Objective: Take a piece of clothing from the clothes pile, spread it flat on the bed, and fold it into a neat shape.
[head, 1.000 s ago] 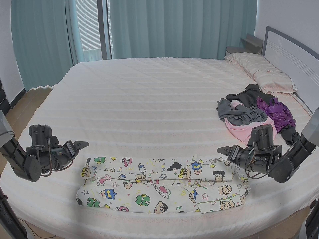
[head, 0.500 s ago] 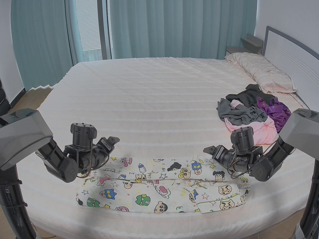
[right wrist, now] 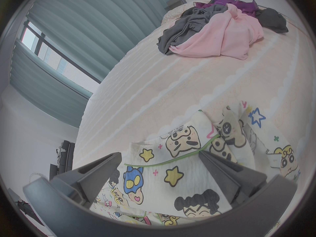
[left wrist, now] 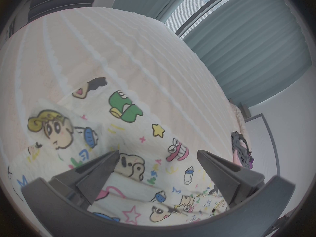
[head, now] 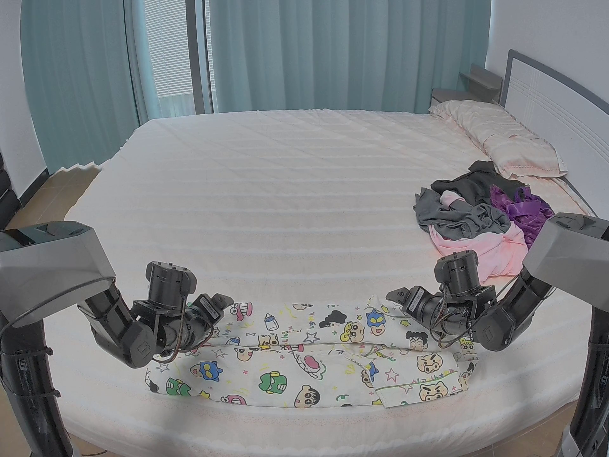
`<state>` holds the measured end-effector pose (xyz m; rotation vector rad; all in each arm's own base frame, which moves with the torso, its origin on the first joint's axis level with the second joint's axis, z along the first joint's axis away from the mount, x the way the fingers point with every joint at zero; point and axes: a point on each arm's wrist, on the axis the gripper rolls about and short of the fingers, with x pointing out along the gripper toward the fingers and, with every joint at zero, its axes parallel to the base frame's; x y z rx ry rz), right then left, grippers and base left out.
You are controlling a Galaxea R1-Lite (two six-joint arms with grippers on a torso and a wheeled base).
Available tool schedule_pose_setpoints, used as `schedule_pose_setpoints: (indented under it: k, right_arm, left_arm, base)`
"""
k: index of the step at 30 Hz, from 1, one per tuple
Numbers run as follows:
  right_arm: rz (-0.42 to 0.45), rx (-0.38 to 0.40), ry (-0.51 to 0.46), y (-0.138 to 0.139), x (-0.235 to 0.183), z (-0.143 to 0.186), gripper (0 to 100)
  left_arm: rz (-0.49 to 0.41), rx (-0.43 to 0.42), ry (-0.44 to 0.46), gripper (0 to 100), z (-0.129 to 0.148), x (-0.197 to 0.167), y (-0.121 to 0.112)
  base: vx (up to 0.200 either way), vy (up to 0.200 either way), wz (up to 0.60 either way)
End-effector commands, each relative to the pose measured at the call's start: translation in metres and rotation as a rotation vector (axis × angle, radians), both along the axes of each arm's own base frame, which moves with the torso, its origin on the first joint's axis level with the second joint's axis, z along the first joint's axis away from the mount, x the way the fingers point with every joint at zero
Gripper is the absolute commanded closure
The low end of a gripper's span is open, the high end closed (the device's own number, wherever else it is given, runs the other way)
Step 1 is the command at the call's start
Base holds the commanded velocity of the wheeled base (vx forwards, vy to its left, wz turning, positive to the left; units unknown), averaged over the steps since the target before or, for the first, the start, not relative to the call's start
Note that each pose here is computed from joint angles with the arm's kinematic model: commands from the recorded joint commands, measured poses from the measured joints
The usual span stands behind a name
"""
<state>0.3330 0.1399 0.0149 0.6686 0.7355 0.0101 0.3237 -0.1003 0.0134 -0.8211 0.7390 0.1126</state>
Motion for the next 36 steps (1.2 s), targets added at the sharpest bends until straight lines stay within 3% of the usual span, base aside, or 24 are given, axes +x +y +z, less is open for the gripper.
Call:
schedule_pose_setpoints:
  k: [1, 7, 13, 16, 24, 30, 36]
  right_arm:
    - [-0.001, -0.003, 0.007, 0.000, 0.000, -0.002, 0]
    - [-0.001, -0.004, 0.010, 0.000, -0.001, -0.003, 0]
    - [-0.001, -0.005, 0.013, -0.001, -0.001, -0.003, 0]
    - [-0.001, -0.005, 0.013, -0.001, -0.001, -0.003, 0]
    - [-0.002, -0.006, 0.012, -0.001, -0.001, -0.003, 0]
    - [-0.002, -0.006, 0.011, -0.001, -0.001, -0.003, 0]
    - [0.000, -0.003, 0.005, 0.000, -0.001, 0.000, 0]
  left_arm:
    - [-0.013, 0.010, 0.033, 0, -0.001, -0.011, -0.001]
    - [-0.018, 0.012, 0.016, 0, 0.008, -0.016, 0.001]
    - [-0.020, 0.083, 0.012, 0, 0.008, -0.020, 0.008]
    - [0.003, 0.136, 0.026, 0, 0.005, -0.024, 0.020]
    - [0.068, 0.151, -0.005, 0, 0.019, -0.026, 0.040]
    - [0.064, 0.198, 0.036, 0, 0.015, -0.035, 0.051]
    - [0.058, 0.179, -0.057, 0, 0.041, -0.034, 0.046]
  base:
    - [0.000, 0.000, 0.00]
    - [0.000, 0.000, 0.00]
    - [0.000, 0.000, 0.00]
    - [0.000, 0.000, 0.00]
    - [0.000, 0.000, 0.00]
    - [0.000, 0.000, 0.00]
    - [0.000, 0.000, 0.00]
